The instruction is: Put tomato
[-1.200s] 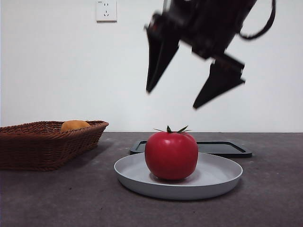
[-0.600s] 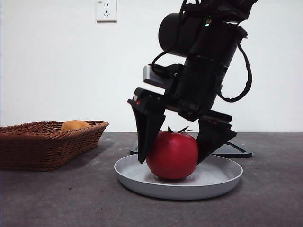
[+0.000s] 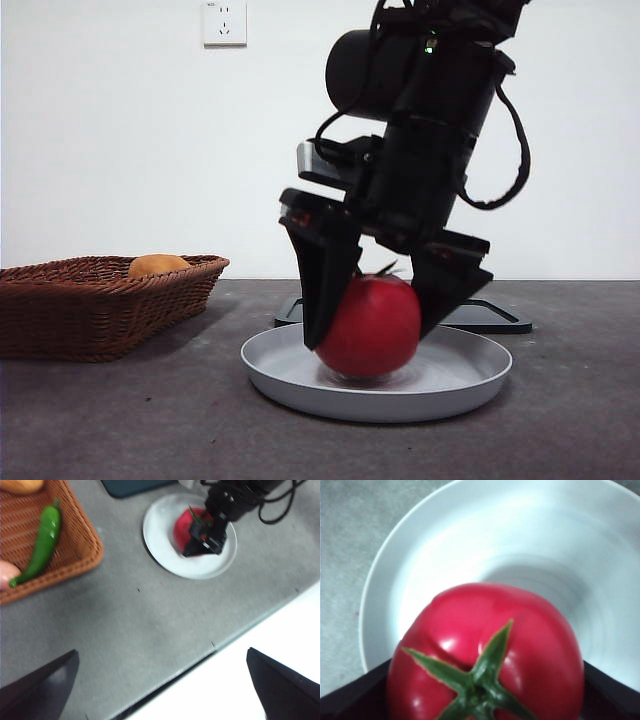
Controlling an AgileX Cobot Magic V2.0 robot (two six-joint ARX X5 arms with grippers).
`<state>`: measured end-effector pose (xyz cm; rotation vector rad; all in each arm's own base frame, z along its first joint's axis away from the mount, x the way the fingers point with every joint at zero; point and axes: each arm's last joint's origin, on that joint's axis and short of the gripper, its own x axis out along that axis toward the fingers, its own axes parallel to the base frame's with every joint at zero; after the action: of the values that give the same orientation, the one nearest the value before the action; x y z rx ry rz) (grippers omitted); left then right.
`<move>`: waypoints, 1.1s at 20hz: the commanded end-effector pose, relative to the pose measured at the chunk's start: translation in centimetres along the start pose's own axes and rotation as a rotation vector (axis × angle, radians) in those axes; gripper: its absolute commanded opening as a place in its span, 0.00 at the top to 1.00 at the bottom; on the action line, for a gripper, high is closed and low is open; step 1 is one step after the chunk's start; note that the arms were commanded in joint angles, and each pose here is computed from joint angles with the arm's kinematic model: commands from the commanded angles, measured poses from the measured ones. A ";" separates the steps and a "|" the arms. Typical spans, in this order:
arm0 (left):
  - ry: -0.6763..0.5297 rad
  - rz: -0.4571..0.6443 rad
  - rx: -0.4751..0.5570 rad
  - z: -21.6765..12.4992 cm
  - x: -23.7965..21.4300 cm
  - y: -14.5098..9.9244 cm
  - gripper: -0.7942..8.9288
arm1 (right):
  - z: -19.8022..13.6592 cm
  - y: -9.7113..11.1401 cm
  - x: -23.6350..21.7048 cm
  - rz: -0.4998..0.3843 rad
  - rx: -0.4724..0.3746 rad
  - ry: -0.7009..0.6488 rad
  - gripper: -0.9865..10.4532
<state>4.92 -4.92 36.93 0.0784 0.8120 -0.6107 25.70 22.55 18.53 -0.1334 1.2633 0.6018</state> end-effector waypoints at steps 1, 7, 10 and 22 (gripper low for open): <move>-0.043 -0.013 0.014 0.5 -0.2 -0.2 0.22 | 1.5 0.8 -0.7 0.008 -0.010 -0.037 0.65; -0.096 -0.026 0.039 1.1 -0.2 -0.3 0.22 | 6.0 -0.1 -5.0 -0.038 -0.033 -0.154 0.70; -0.133 -0.034 0.062 1.4 -0.2 -0.4 0.22 | 9.0 -1.9 -6.3 -0.079 -0.015 -0.173 0.70; -0.192 -0.046 0.054 2.0 -0.2 -0.6 0.22 | 16.1 -13.2 0.7 -0.178 0.184 -0.113 0.69</move>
<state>5.71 -5.74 38.28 0.0465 0.6330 -0.6647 45.65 17.91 20.44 -0.0698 1.1795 0.3333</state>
